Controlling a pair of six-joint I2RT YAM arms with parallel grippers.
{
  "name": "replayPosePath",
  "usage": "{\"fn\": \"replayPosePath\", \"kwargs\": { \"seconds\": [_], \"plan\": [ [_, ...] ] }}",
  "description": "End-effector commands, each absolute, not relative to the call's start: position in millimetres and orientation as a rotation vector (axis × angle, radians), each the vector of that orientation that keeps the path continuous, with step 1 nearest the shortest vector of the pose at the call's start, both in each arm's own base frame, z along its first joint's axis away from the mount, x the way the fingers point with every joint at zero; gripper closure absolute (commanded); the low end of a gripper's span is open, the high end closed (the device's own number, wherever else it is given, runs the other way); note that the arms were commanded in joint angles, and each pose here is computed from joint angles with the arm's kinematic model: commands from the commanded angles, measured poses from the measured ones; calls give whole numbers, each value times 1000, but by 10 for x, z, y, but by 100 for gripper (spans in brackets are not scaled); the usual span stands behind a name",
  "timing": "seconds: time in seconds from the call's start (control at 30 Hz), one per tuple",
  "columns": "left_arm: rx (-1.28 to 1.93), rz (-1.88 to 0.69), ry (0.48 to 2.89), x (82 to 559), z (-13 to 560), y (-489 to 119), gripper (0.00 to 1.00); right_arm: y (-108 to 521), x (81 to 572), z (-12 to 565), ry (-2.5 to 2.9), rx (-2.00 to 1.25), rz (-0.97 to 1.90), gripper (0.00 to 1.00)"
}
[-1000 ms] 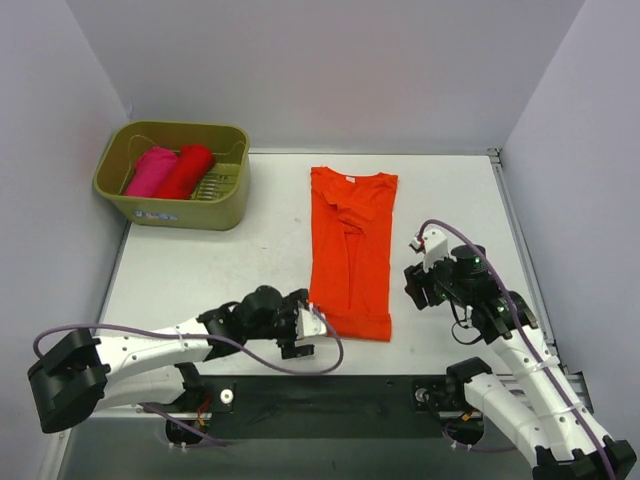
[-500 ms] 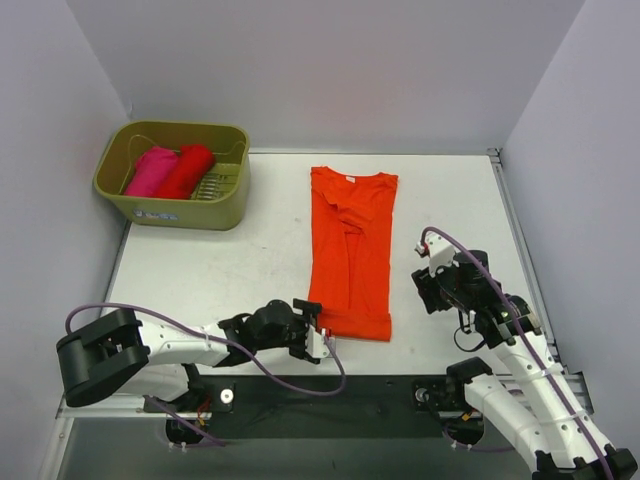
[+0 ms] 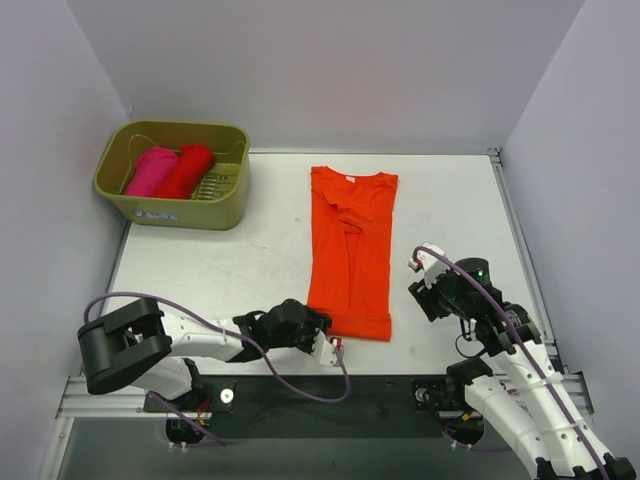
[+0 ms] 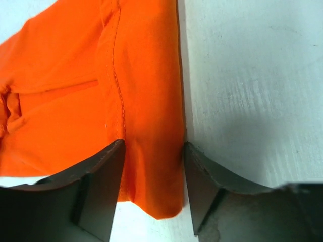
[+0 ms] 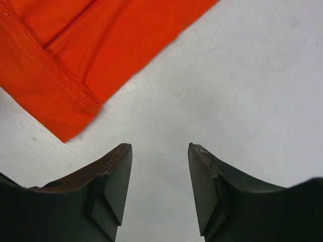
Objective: Roll the t-shirts
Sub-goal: Roll the T-shirt to the center of the board.
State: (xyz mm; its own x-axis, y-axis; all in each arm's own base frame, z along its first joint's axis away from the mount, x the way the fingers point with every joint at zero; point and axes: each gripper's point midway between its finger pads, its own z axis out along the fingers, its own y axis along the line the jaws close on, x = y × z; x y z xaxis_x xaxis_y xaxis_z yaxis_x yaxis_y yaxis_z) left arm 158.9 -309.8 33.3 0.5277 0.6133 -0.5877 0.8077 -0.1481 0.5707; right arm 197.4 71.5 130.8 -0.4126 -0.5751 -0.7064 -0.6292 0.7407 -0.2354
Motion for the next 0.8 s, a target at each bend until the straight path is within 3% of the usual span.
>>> {"fn": "replayPosePath", "kwargs": {
  "seconds": [0.0,0.1,0.23,0.27,0.33,0.77],
  "plan": [
    [1965,-234,1102,1566,241,-3144,44,828,2015,1304,2067,-966,126,52],
    [2031,-258,1113,1514,197,-3154,67,997,1901,1209,2022,-1052,239,52],
    [2022,-372,1226,1471,304,-3221,82,1163,1779,1093,1847,-1232,292,44],
    [2024,-415,1290,1428,292,-3183,91,1215,1714,1048,1779,-1296,309,43],
    [1961,-530,1340,1434,441,-3254,99,1309,1622,1034,1704,-1364,351,41],
    [1785,-842,1598,1430,581,-3271,100,1748,1244,701,1574,-1609,548,39]
  ]
}}
